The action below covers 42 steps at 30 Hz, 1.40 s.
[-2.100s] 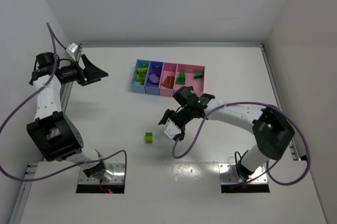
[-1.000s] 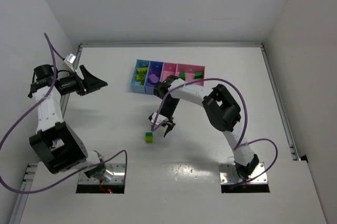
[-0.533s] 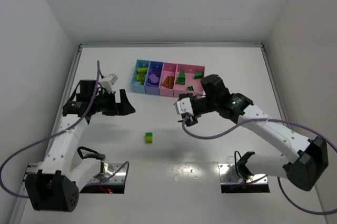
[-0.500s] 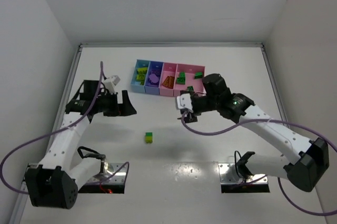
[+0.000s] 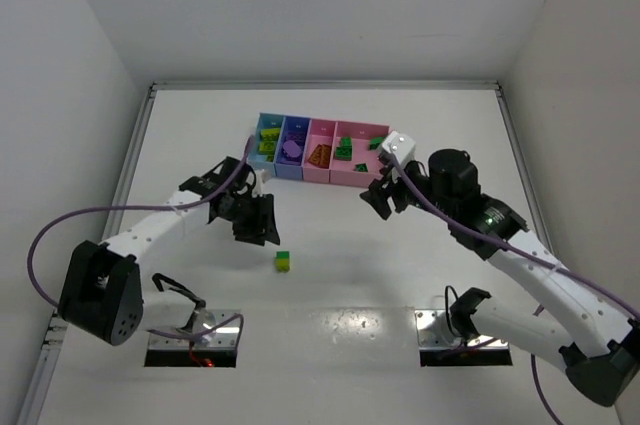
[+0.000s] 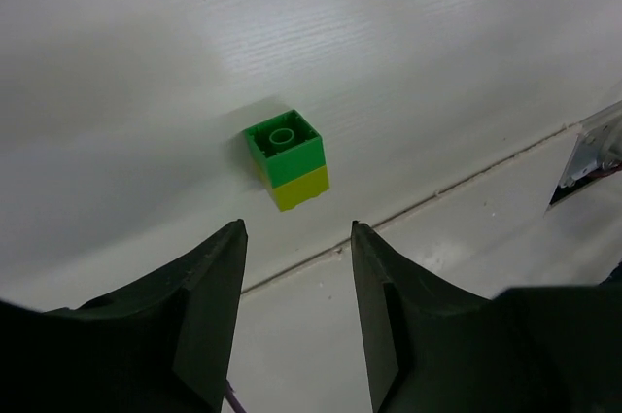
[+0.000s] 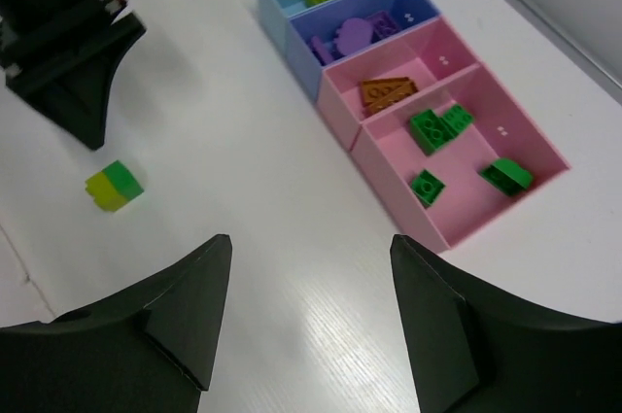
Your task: Sort the legos into containers by color
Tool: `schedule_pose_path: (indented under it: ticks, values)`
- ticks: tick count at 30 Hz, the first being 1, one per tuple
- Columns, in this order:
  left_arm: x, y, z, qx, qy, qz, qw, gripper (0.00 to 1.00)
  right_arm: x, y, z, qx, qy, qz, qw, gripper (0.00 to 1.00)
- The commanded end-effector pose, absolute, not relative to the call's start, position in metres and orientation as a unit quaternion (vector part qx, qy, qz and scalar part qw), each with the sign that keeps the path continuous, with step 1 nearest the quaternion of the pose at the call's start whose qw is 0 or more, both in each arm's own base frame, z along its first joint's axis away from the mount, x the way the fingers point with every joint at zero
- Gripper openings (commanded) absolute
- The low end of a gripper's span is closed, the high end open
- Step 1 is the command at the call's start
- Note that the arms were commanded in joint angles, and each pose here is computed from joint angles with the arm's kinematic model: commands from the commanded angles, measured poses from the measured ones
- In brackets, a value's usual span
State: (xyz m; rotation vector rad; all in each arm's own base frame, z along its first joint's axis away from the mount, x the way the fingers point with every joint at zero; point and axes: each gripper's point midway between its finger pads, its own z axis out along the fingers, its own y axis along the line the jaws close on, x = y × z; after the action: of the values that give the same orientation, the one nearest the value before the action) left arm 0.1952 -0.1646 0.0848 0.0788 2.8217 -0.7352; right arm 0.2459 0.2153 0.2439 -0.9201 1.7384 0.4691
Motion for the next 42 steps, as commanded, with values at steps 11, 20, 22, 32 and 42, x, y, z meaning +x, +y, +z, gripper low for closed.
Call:
schedule_pose_path:
  ticks: [11,20,22,32,42]
  values:
    - [0.210,-0.214,0.076,0.021,0.971,-0.215,0.107,0.55,0.255,0.178,0.245,-0.321,0.758,0.167,0.543,0.67]
    - [0.220,-0.204,0.060,0.005,0.981,-0.163,0.104,0.62,0.251,0.174,0.245,-0.319,0.755,0.169,0.548,0.67]
    - [0.219,-0.203,0.053,0.008,0.983,-0.156,0.095,0.63,0.252,0.172,0.245,-0.316,0.756,0.166,0.548,0.67]
    - [0.213,-0.206,0.040,0.015,0.987,-0.142,0.071,0.61,0.251,0.164,0.242,-0.307,0.760,0.156,0.551,0.67]
    - [0.201,-0.210,0.036,0.020,0.989,-0.140,0.053,0.61,0.251,0.158,0.239,-0.300,0.763,0.151,0.552,0.67]
